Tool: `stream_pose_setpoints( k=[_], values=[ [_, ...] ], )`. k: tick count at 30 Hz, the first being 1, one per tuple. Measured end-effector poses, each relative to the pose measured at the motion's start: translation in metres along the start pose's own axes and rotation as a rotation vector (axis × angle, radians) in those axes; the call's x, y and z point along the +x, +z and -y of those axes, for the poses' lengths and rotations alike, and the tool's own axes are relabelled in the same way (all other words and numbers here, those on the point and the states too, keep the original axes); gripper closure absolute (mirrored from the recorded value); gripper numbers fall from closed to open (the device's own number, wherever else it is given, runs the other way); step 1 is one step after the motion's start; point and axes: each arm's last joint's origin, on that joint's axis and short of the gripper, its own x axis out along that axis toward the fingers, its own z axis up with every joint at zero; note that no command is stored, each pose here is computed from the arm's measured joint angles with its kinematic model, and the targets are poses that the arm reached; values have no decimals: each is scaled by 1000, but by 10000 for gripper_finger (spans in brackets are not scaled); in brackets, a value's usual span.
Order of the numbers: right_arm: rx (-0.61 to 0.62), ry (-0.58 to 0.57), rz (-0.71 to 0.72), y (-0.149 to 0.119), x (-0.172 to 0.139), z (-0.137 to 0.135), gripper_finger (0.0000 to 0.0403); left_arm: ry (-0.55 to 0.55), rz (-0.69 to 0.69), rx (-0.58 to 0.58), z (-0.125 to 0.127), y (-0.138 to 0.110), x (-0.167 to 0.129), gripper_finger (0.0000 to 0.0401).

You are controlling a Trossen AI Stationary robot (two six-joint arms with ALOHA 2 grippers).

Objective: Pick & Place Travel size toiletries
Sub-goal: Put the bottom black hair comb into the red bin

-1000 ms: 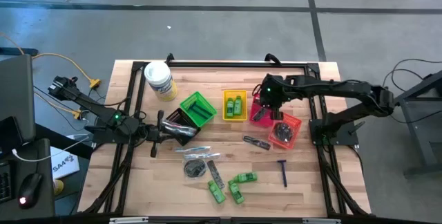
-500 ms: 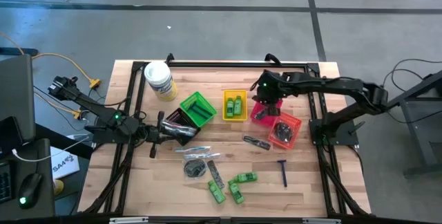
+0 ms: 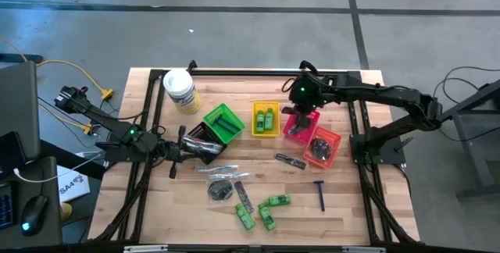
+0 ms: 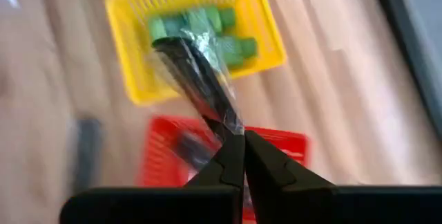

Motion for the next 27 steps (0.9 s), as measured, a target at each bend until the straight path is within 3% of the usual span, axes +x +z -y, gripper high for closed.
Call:
stream_pose_setpoints(
  k=[7,15,21,27],
  values=[
    [310,85,17,3,0,-2,400,-27,4,-51,1,0,0,401],
    [467,167,47,-14,-11,-10,401,-91,20,-56,3,1,0,401],
    [652,147,38,-40,-13,-15,401,-102,22,-68,3,1,0,401],
    [705,97,10,-55,7,-13,401,-99,36,-73,3,2,0,401]
  ],
)
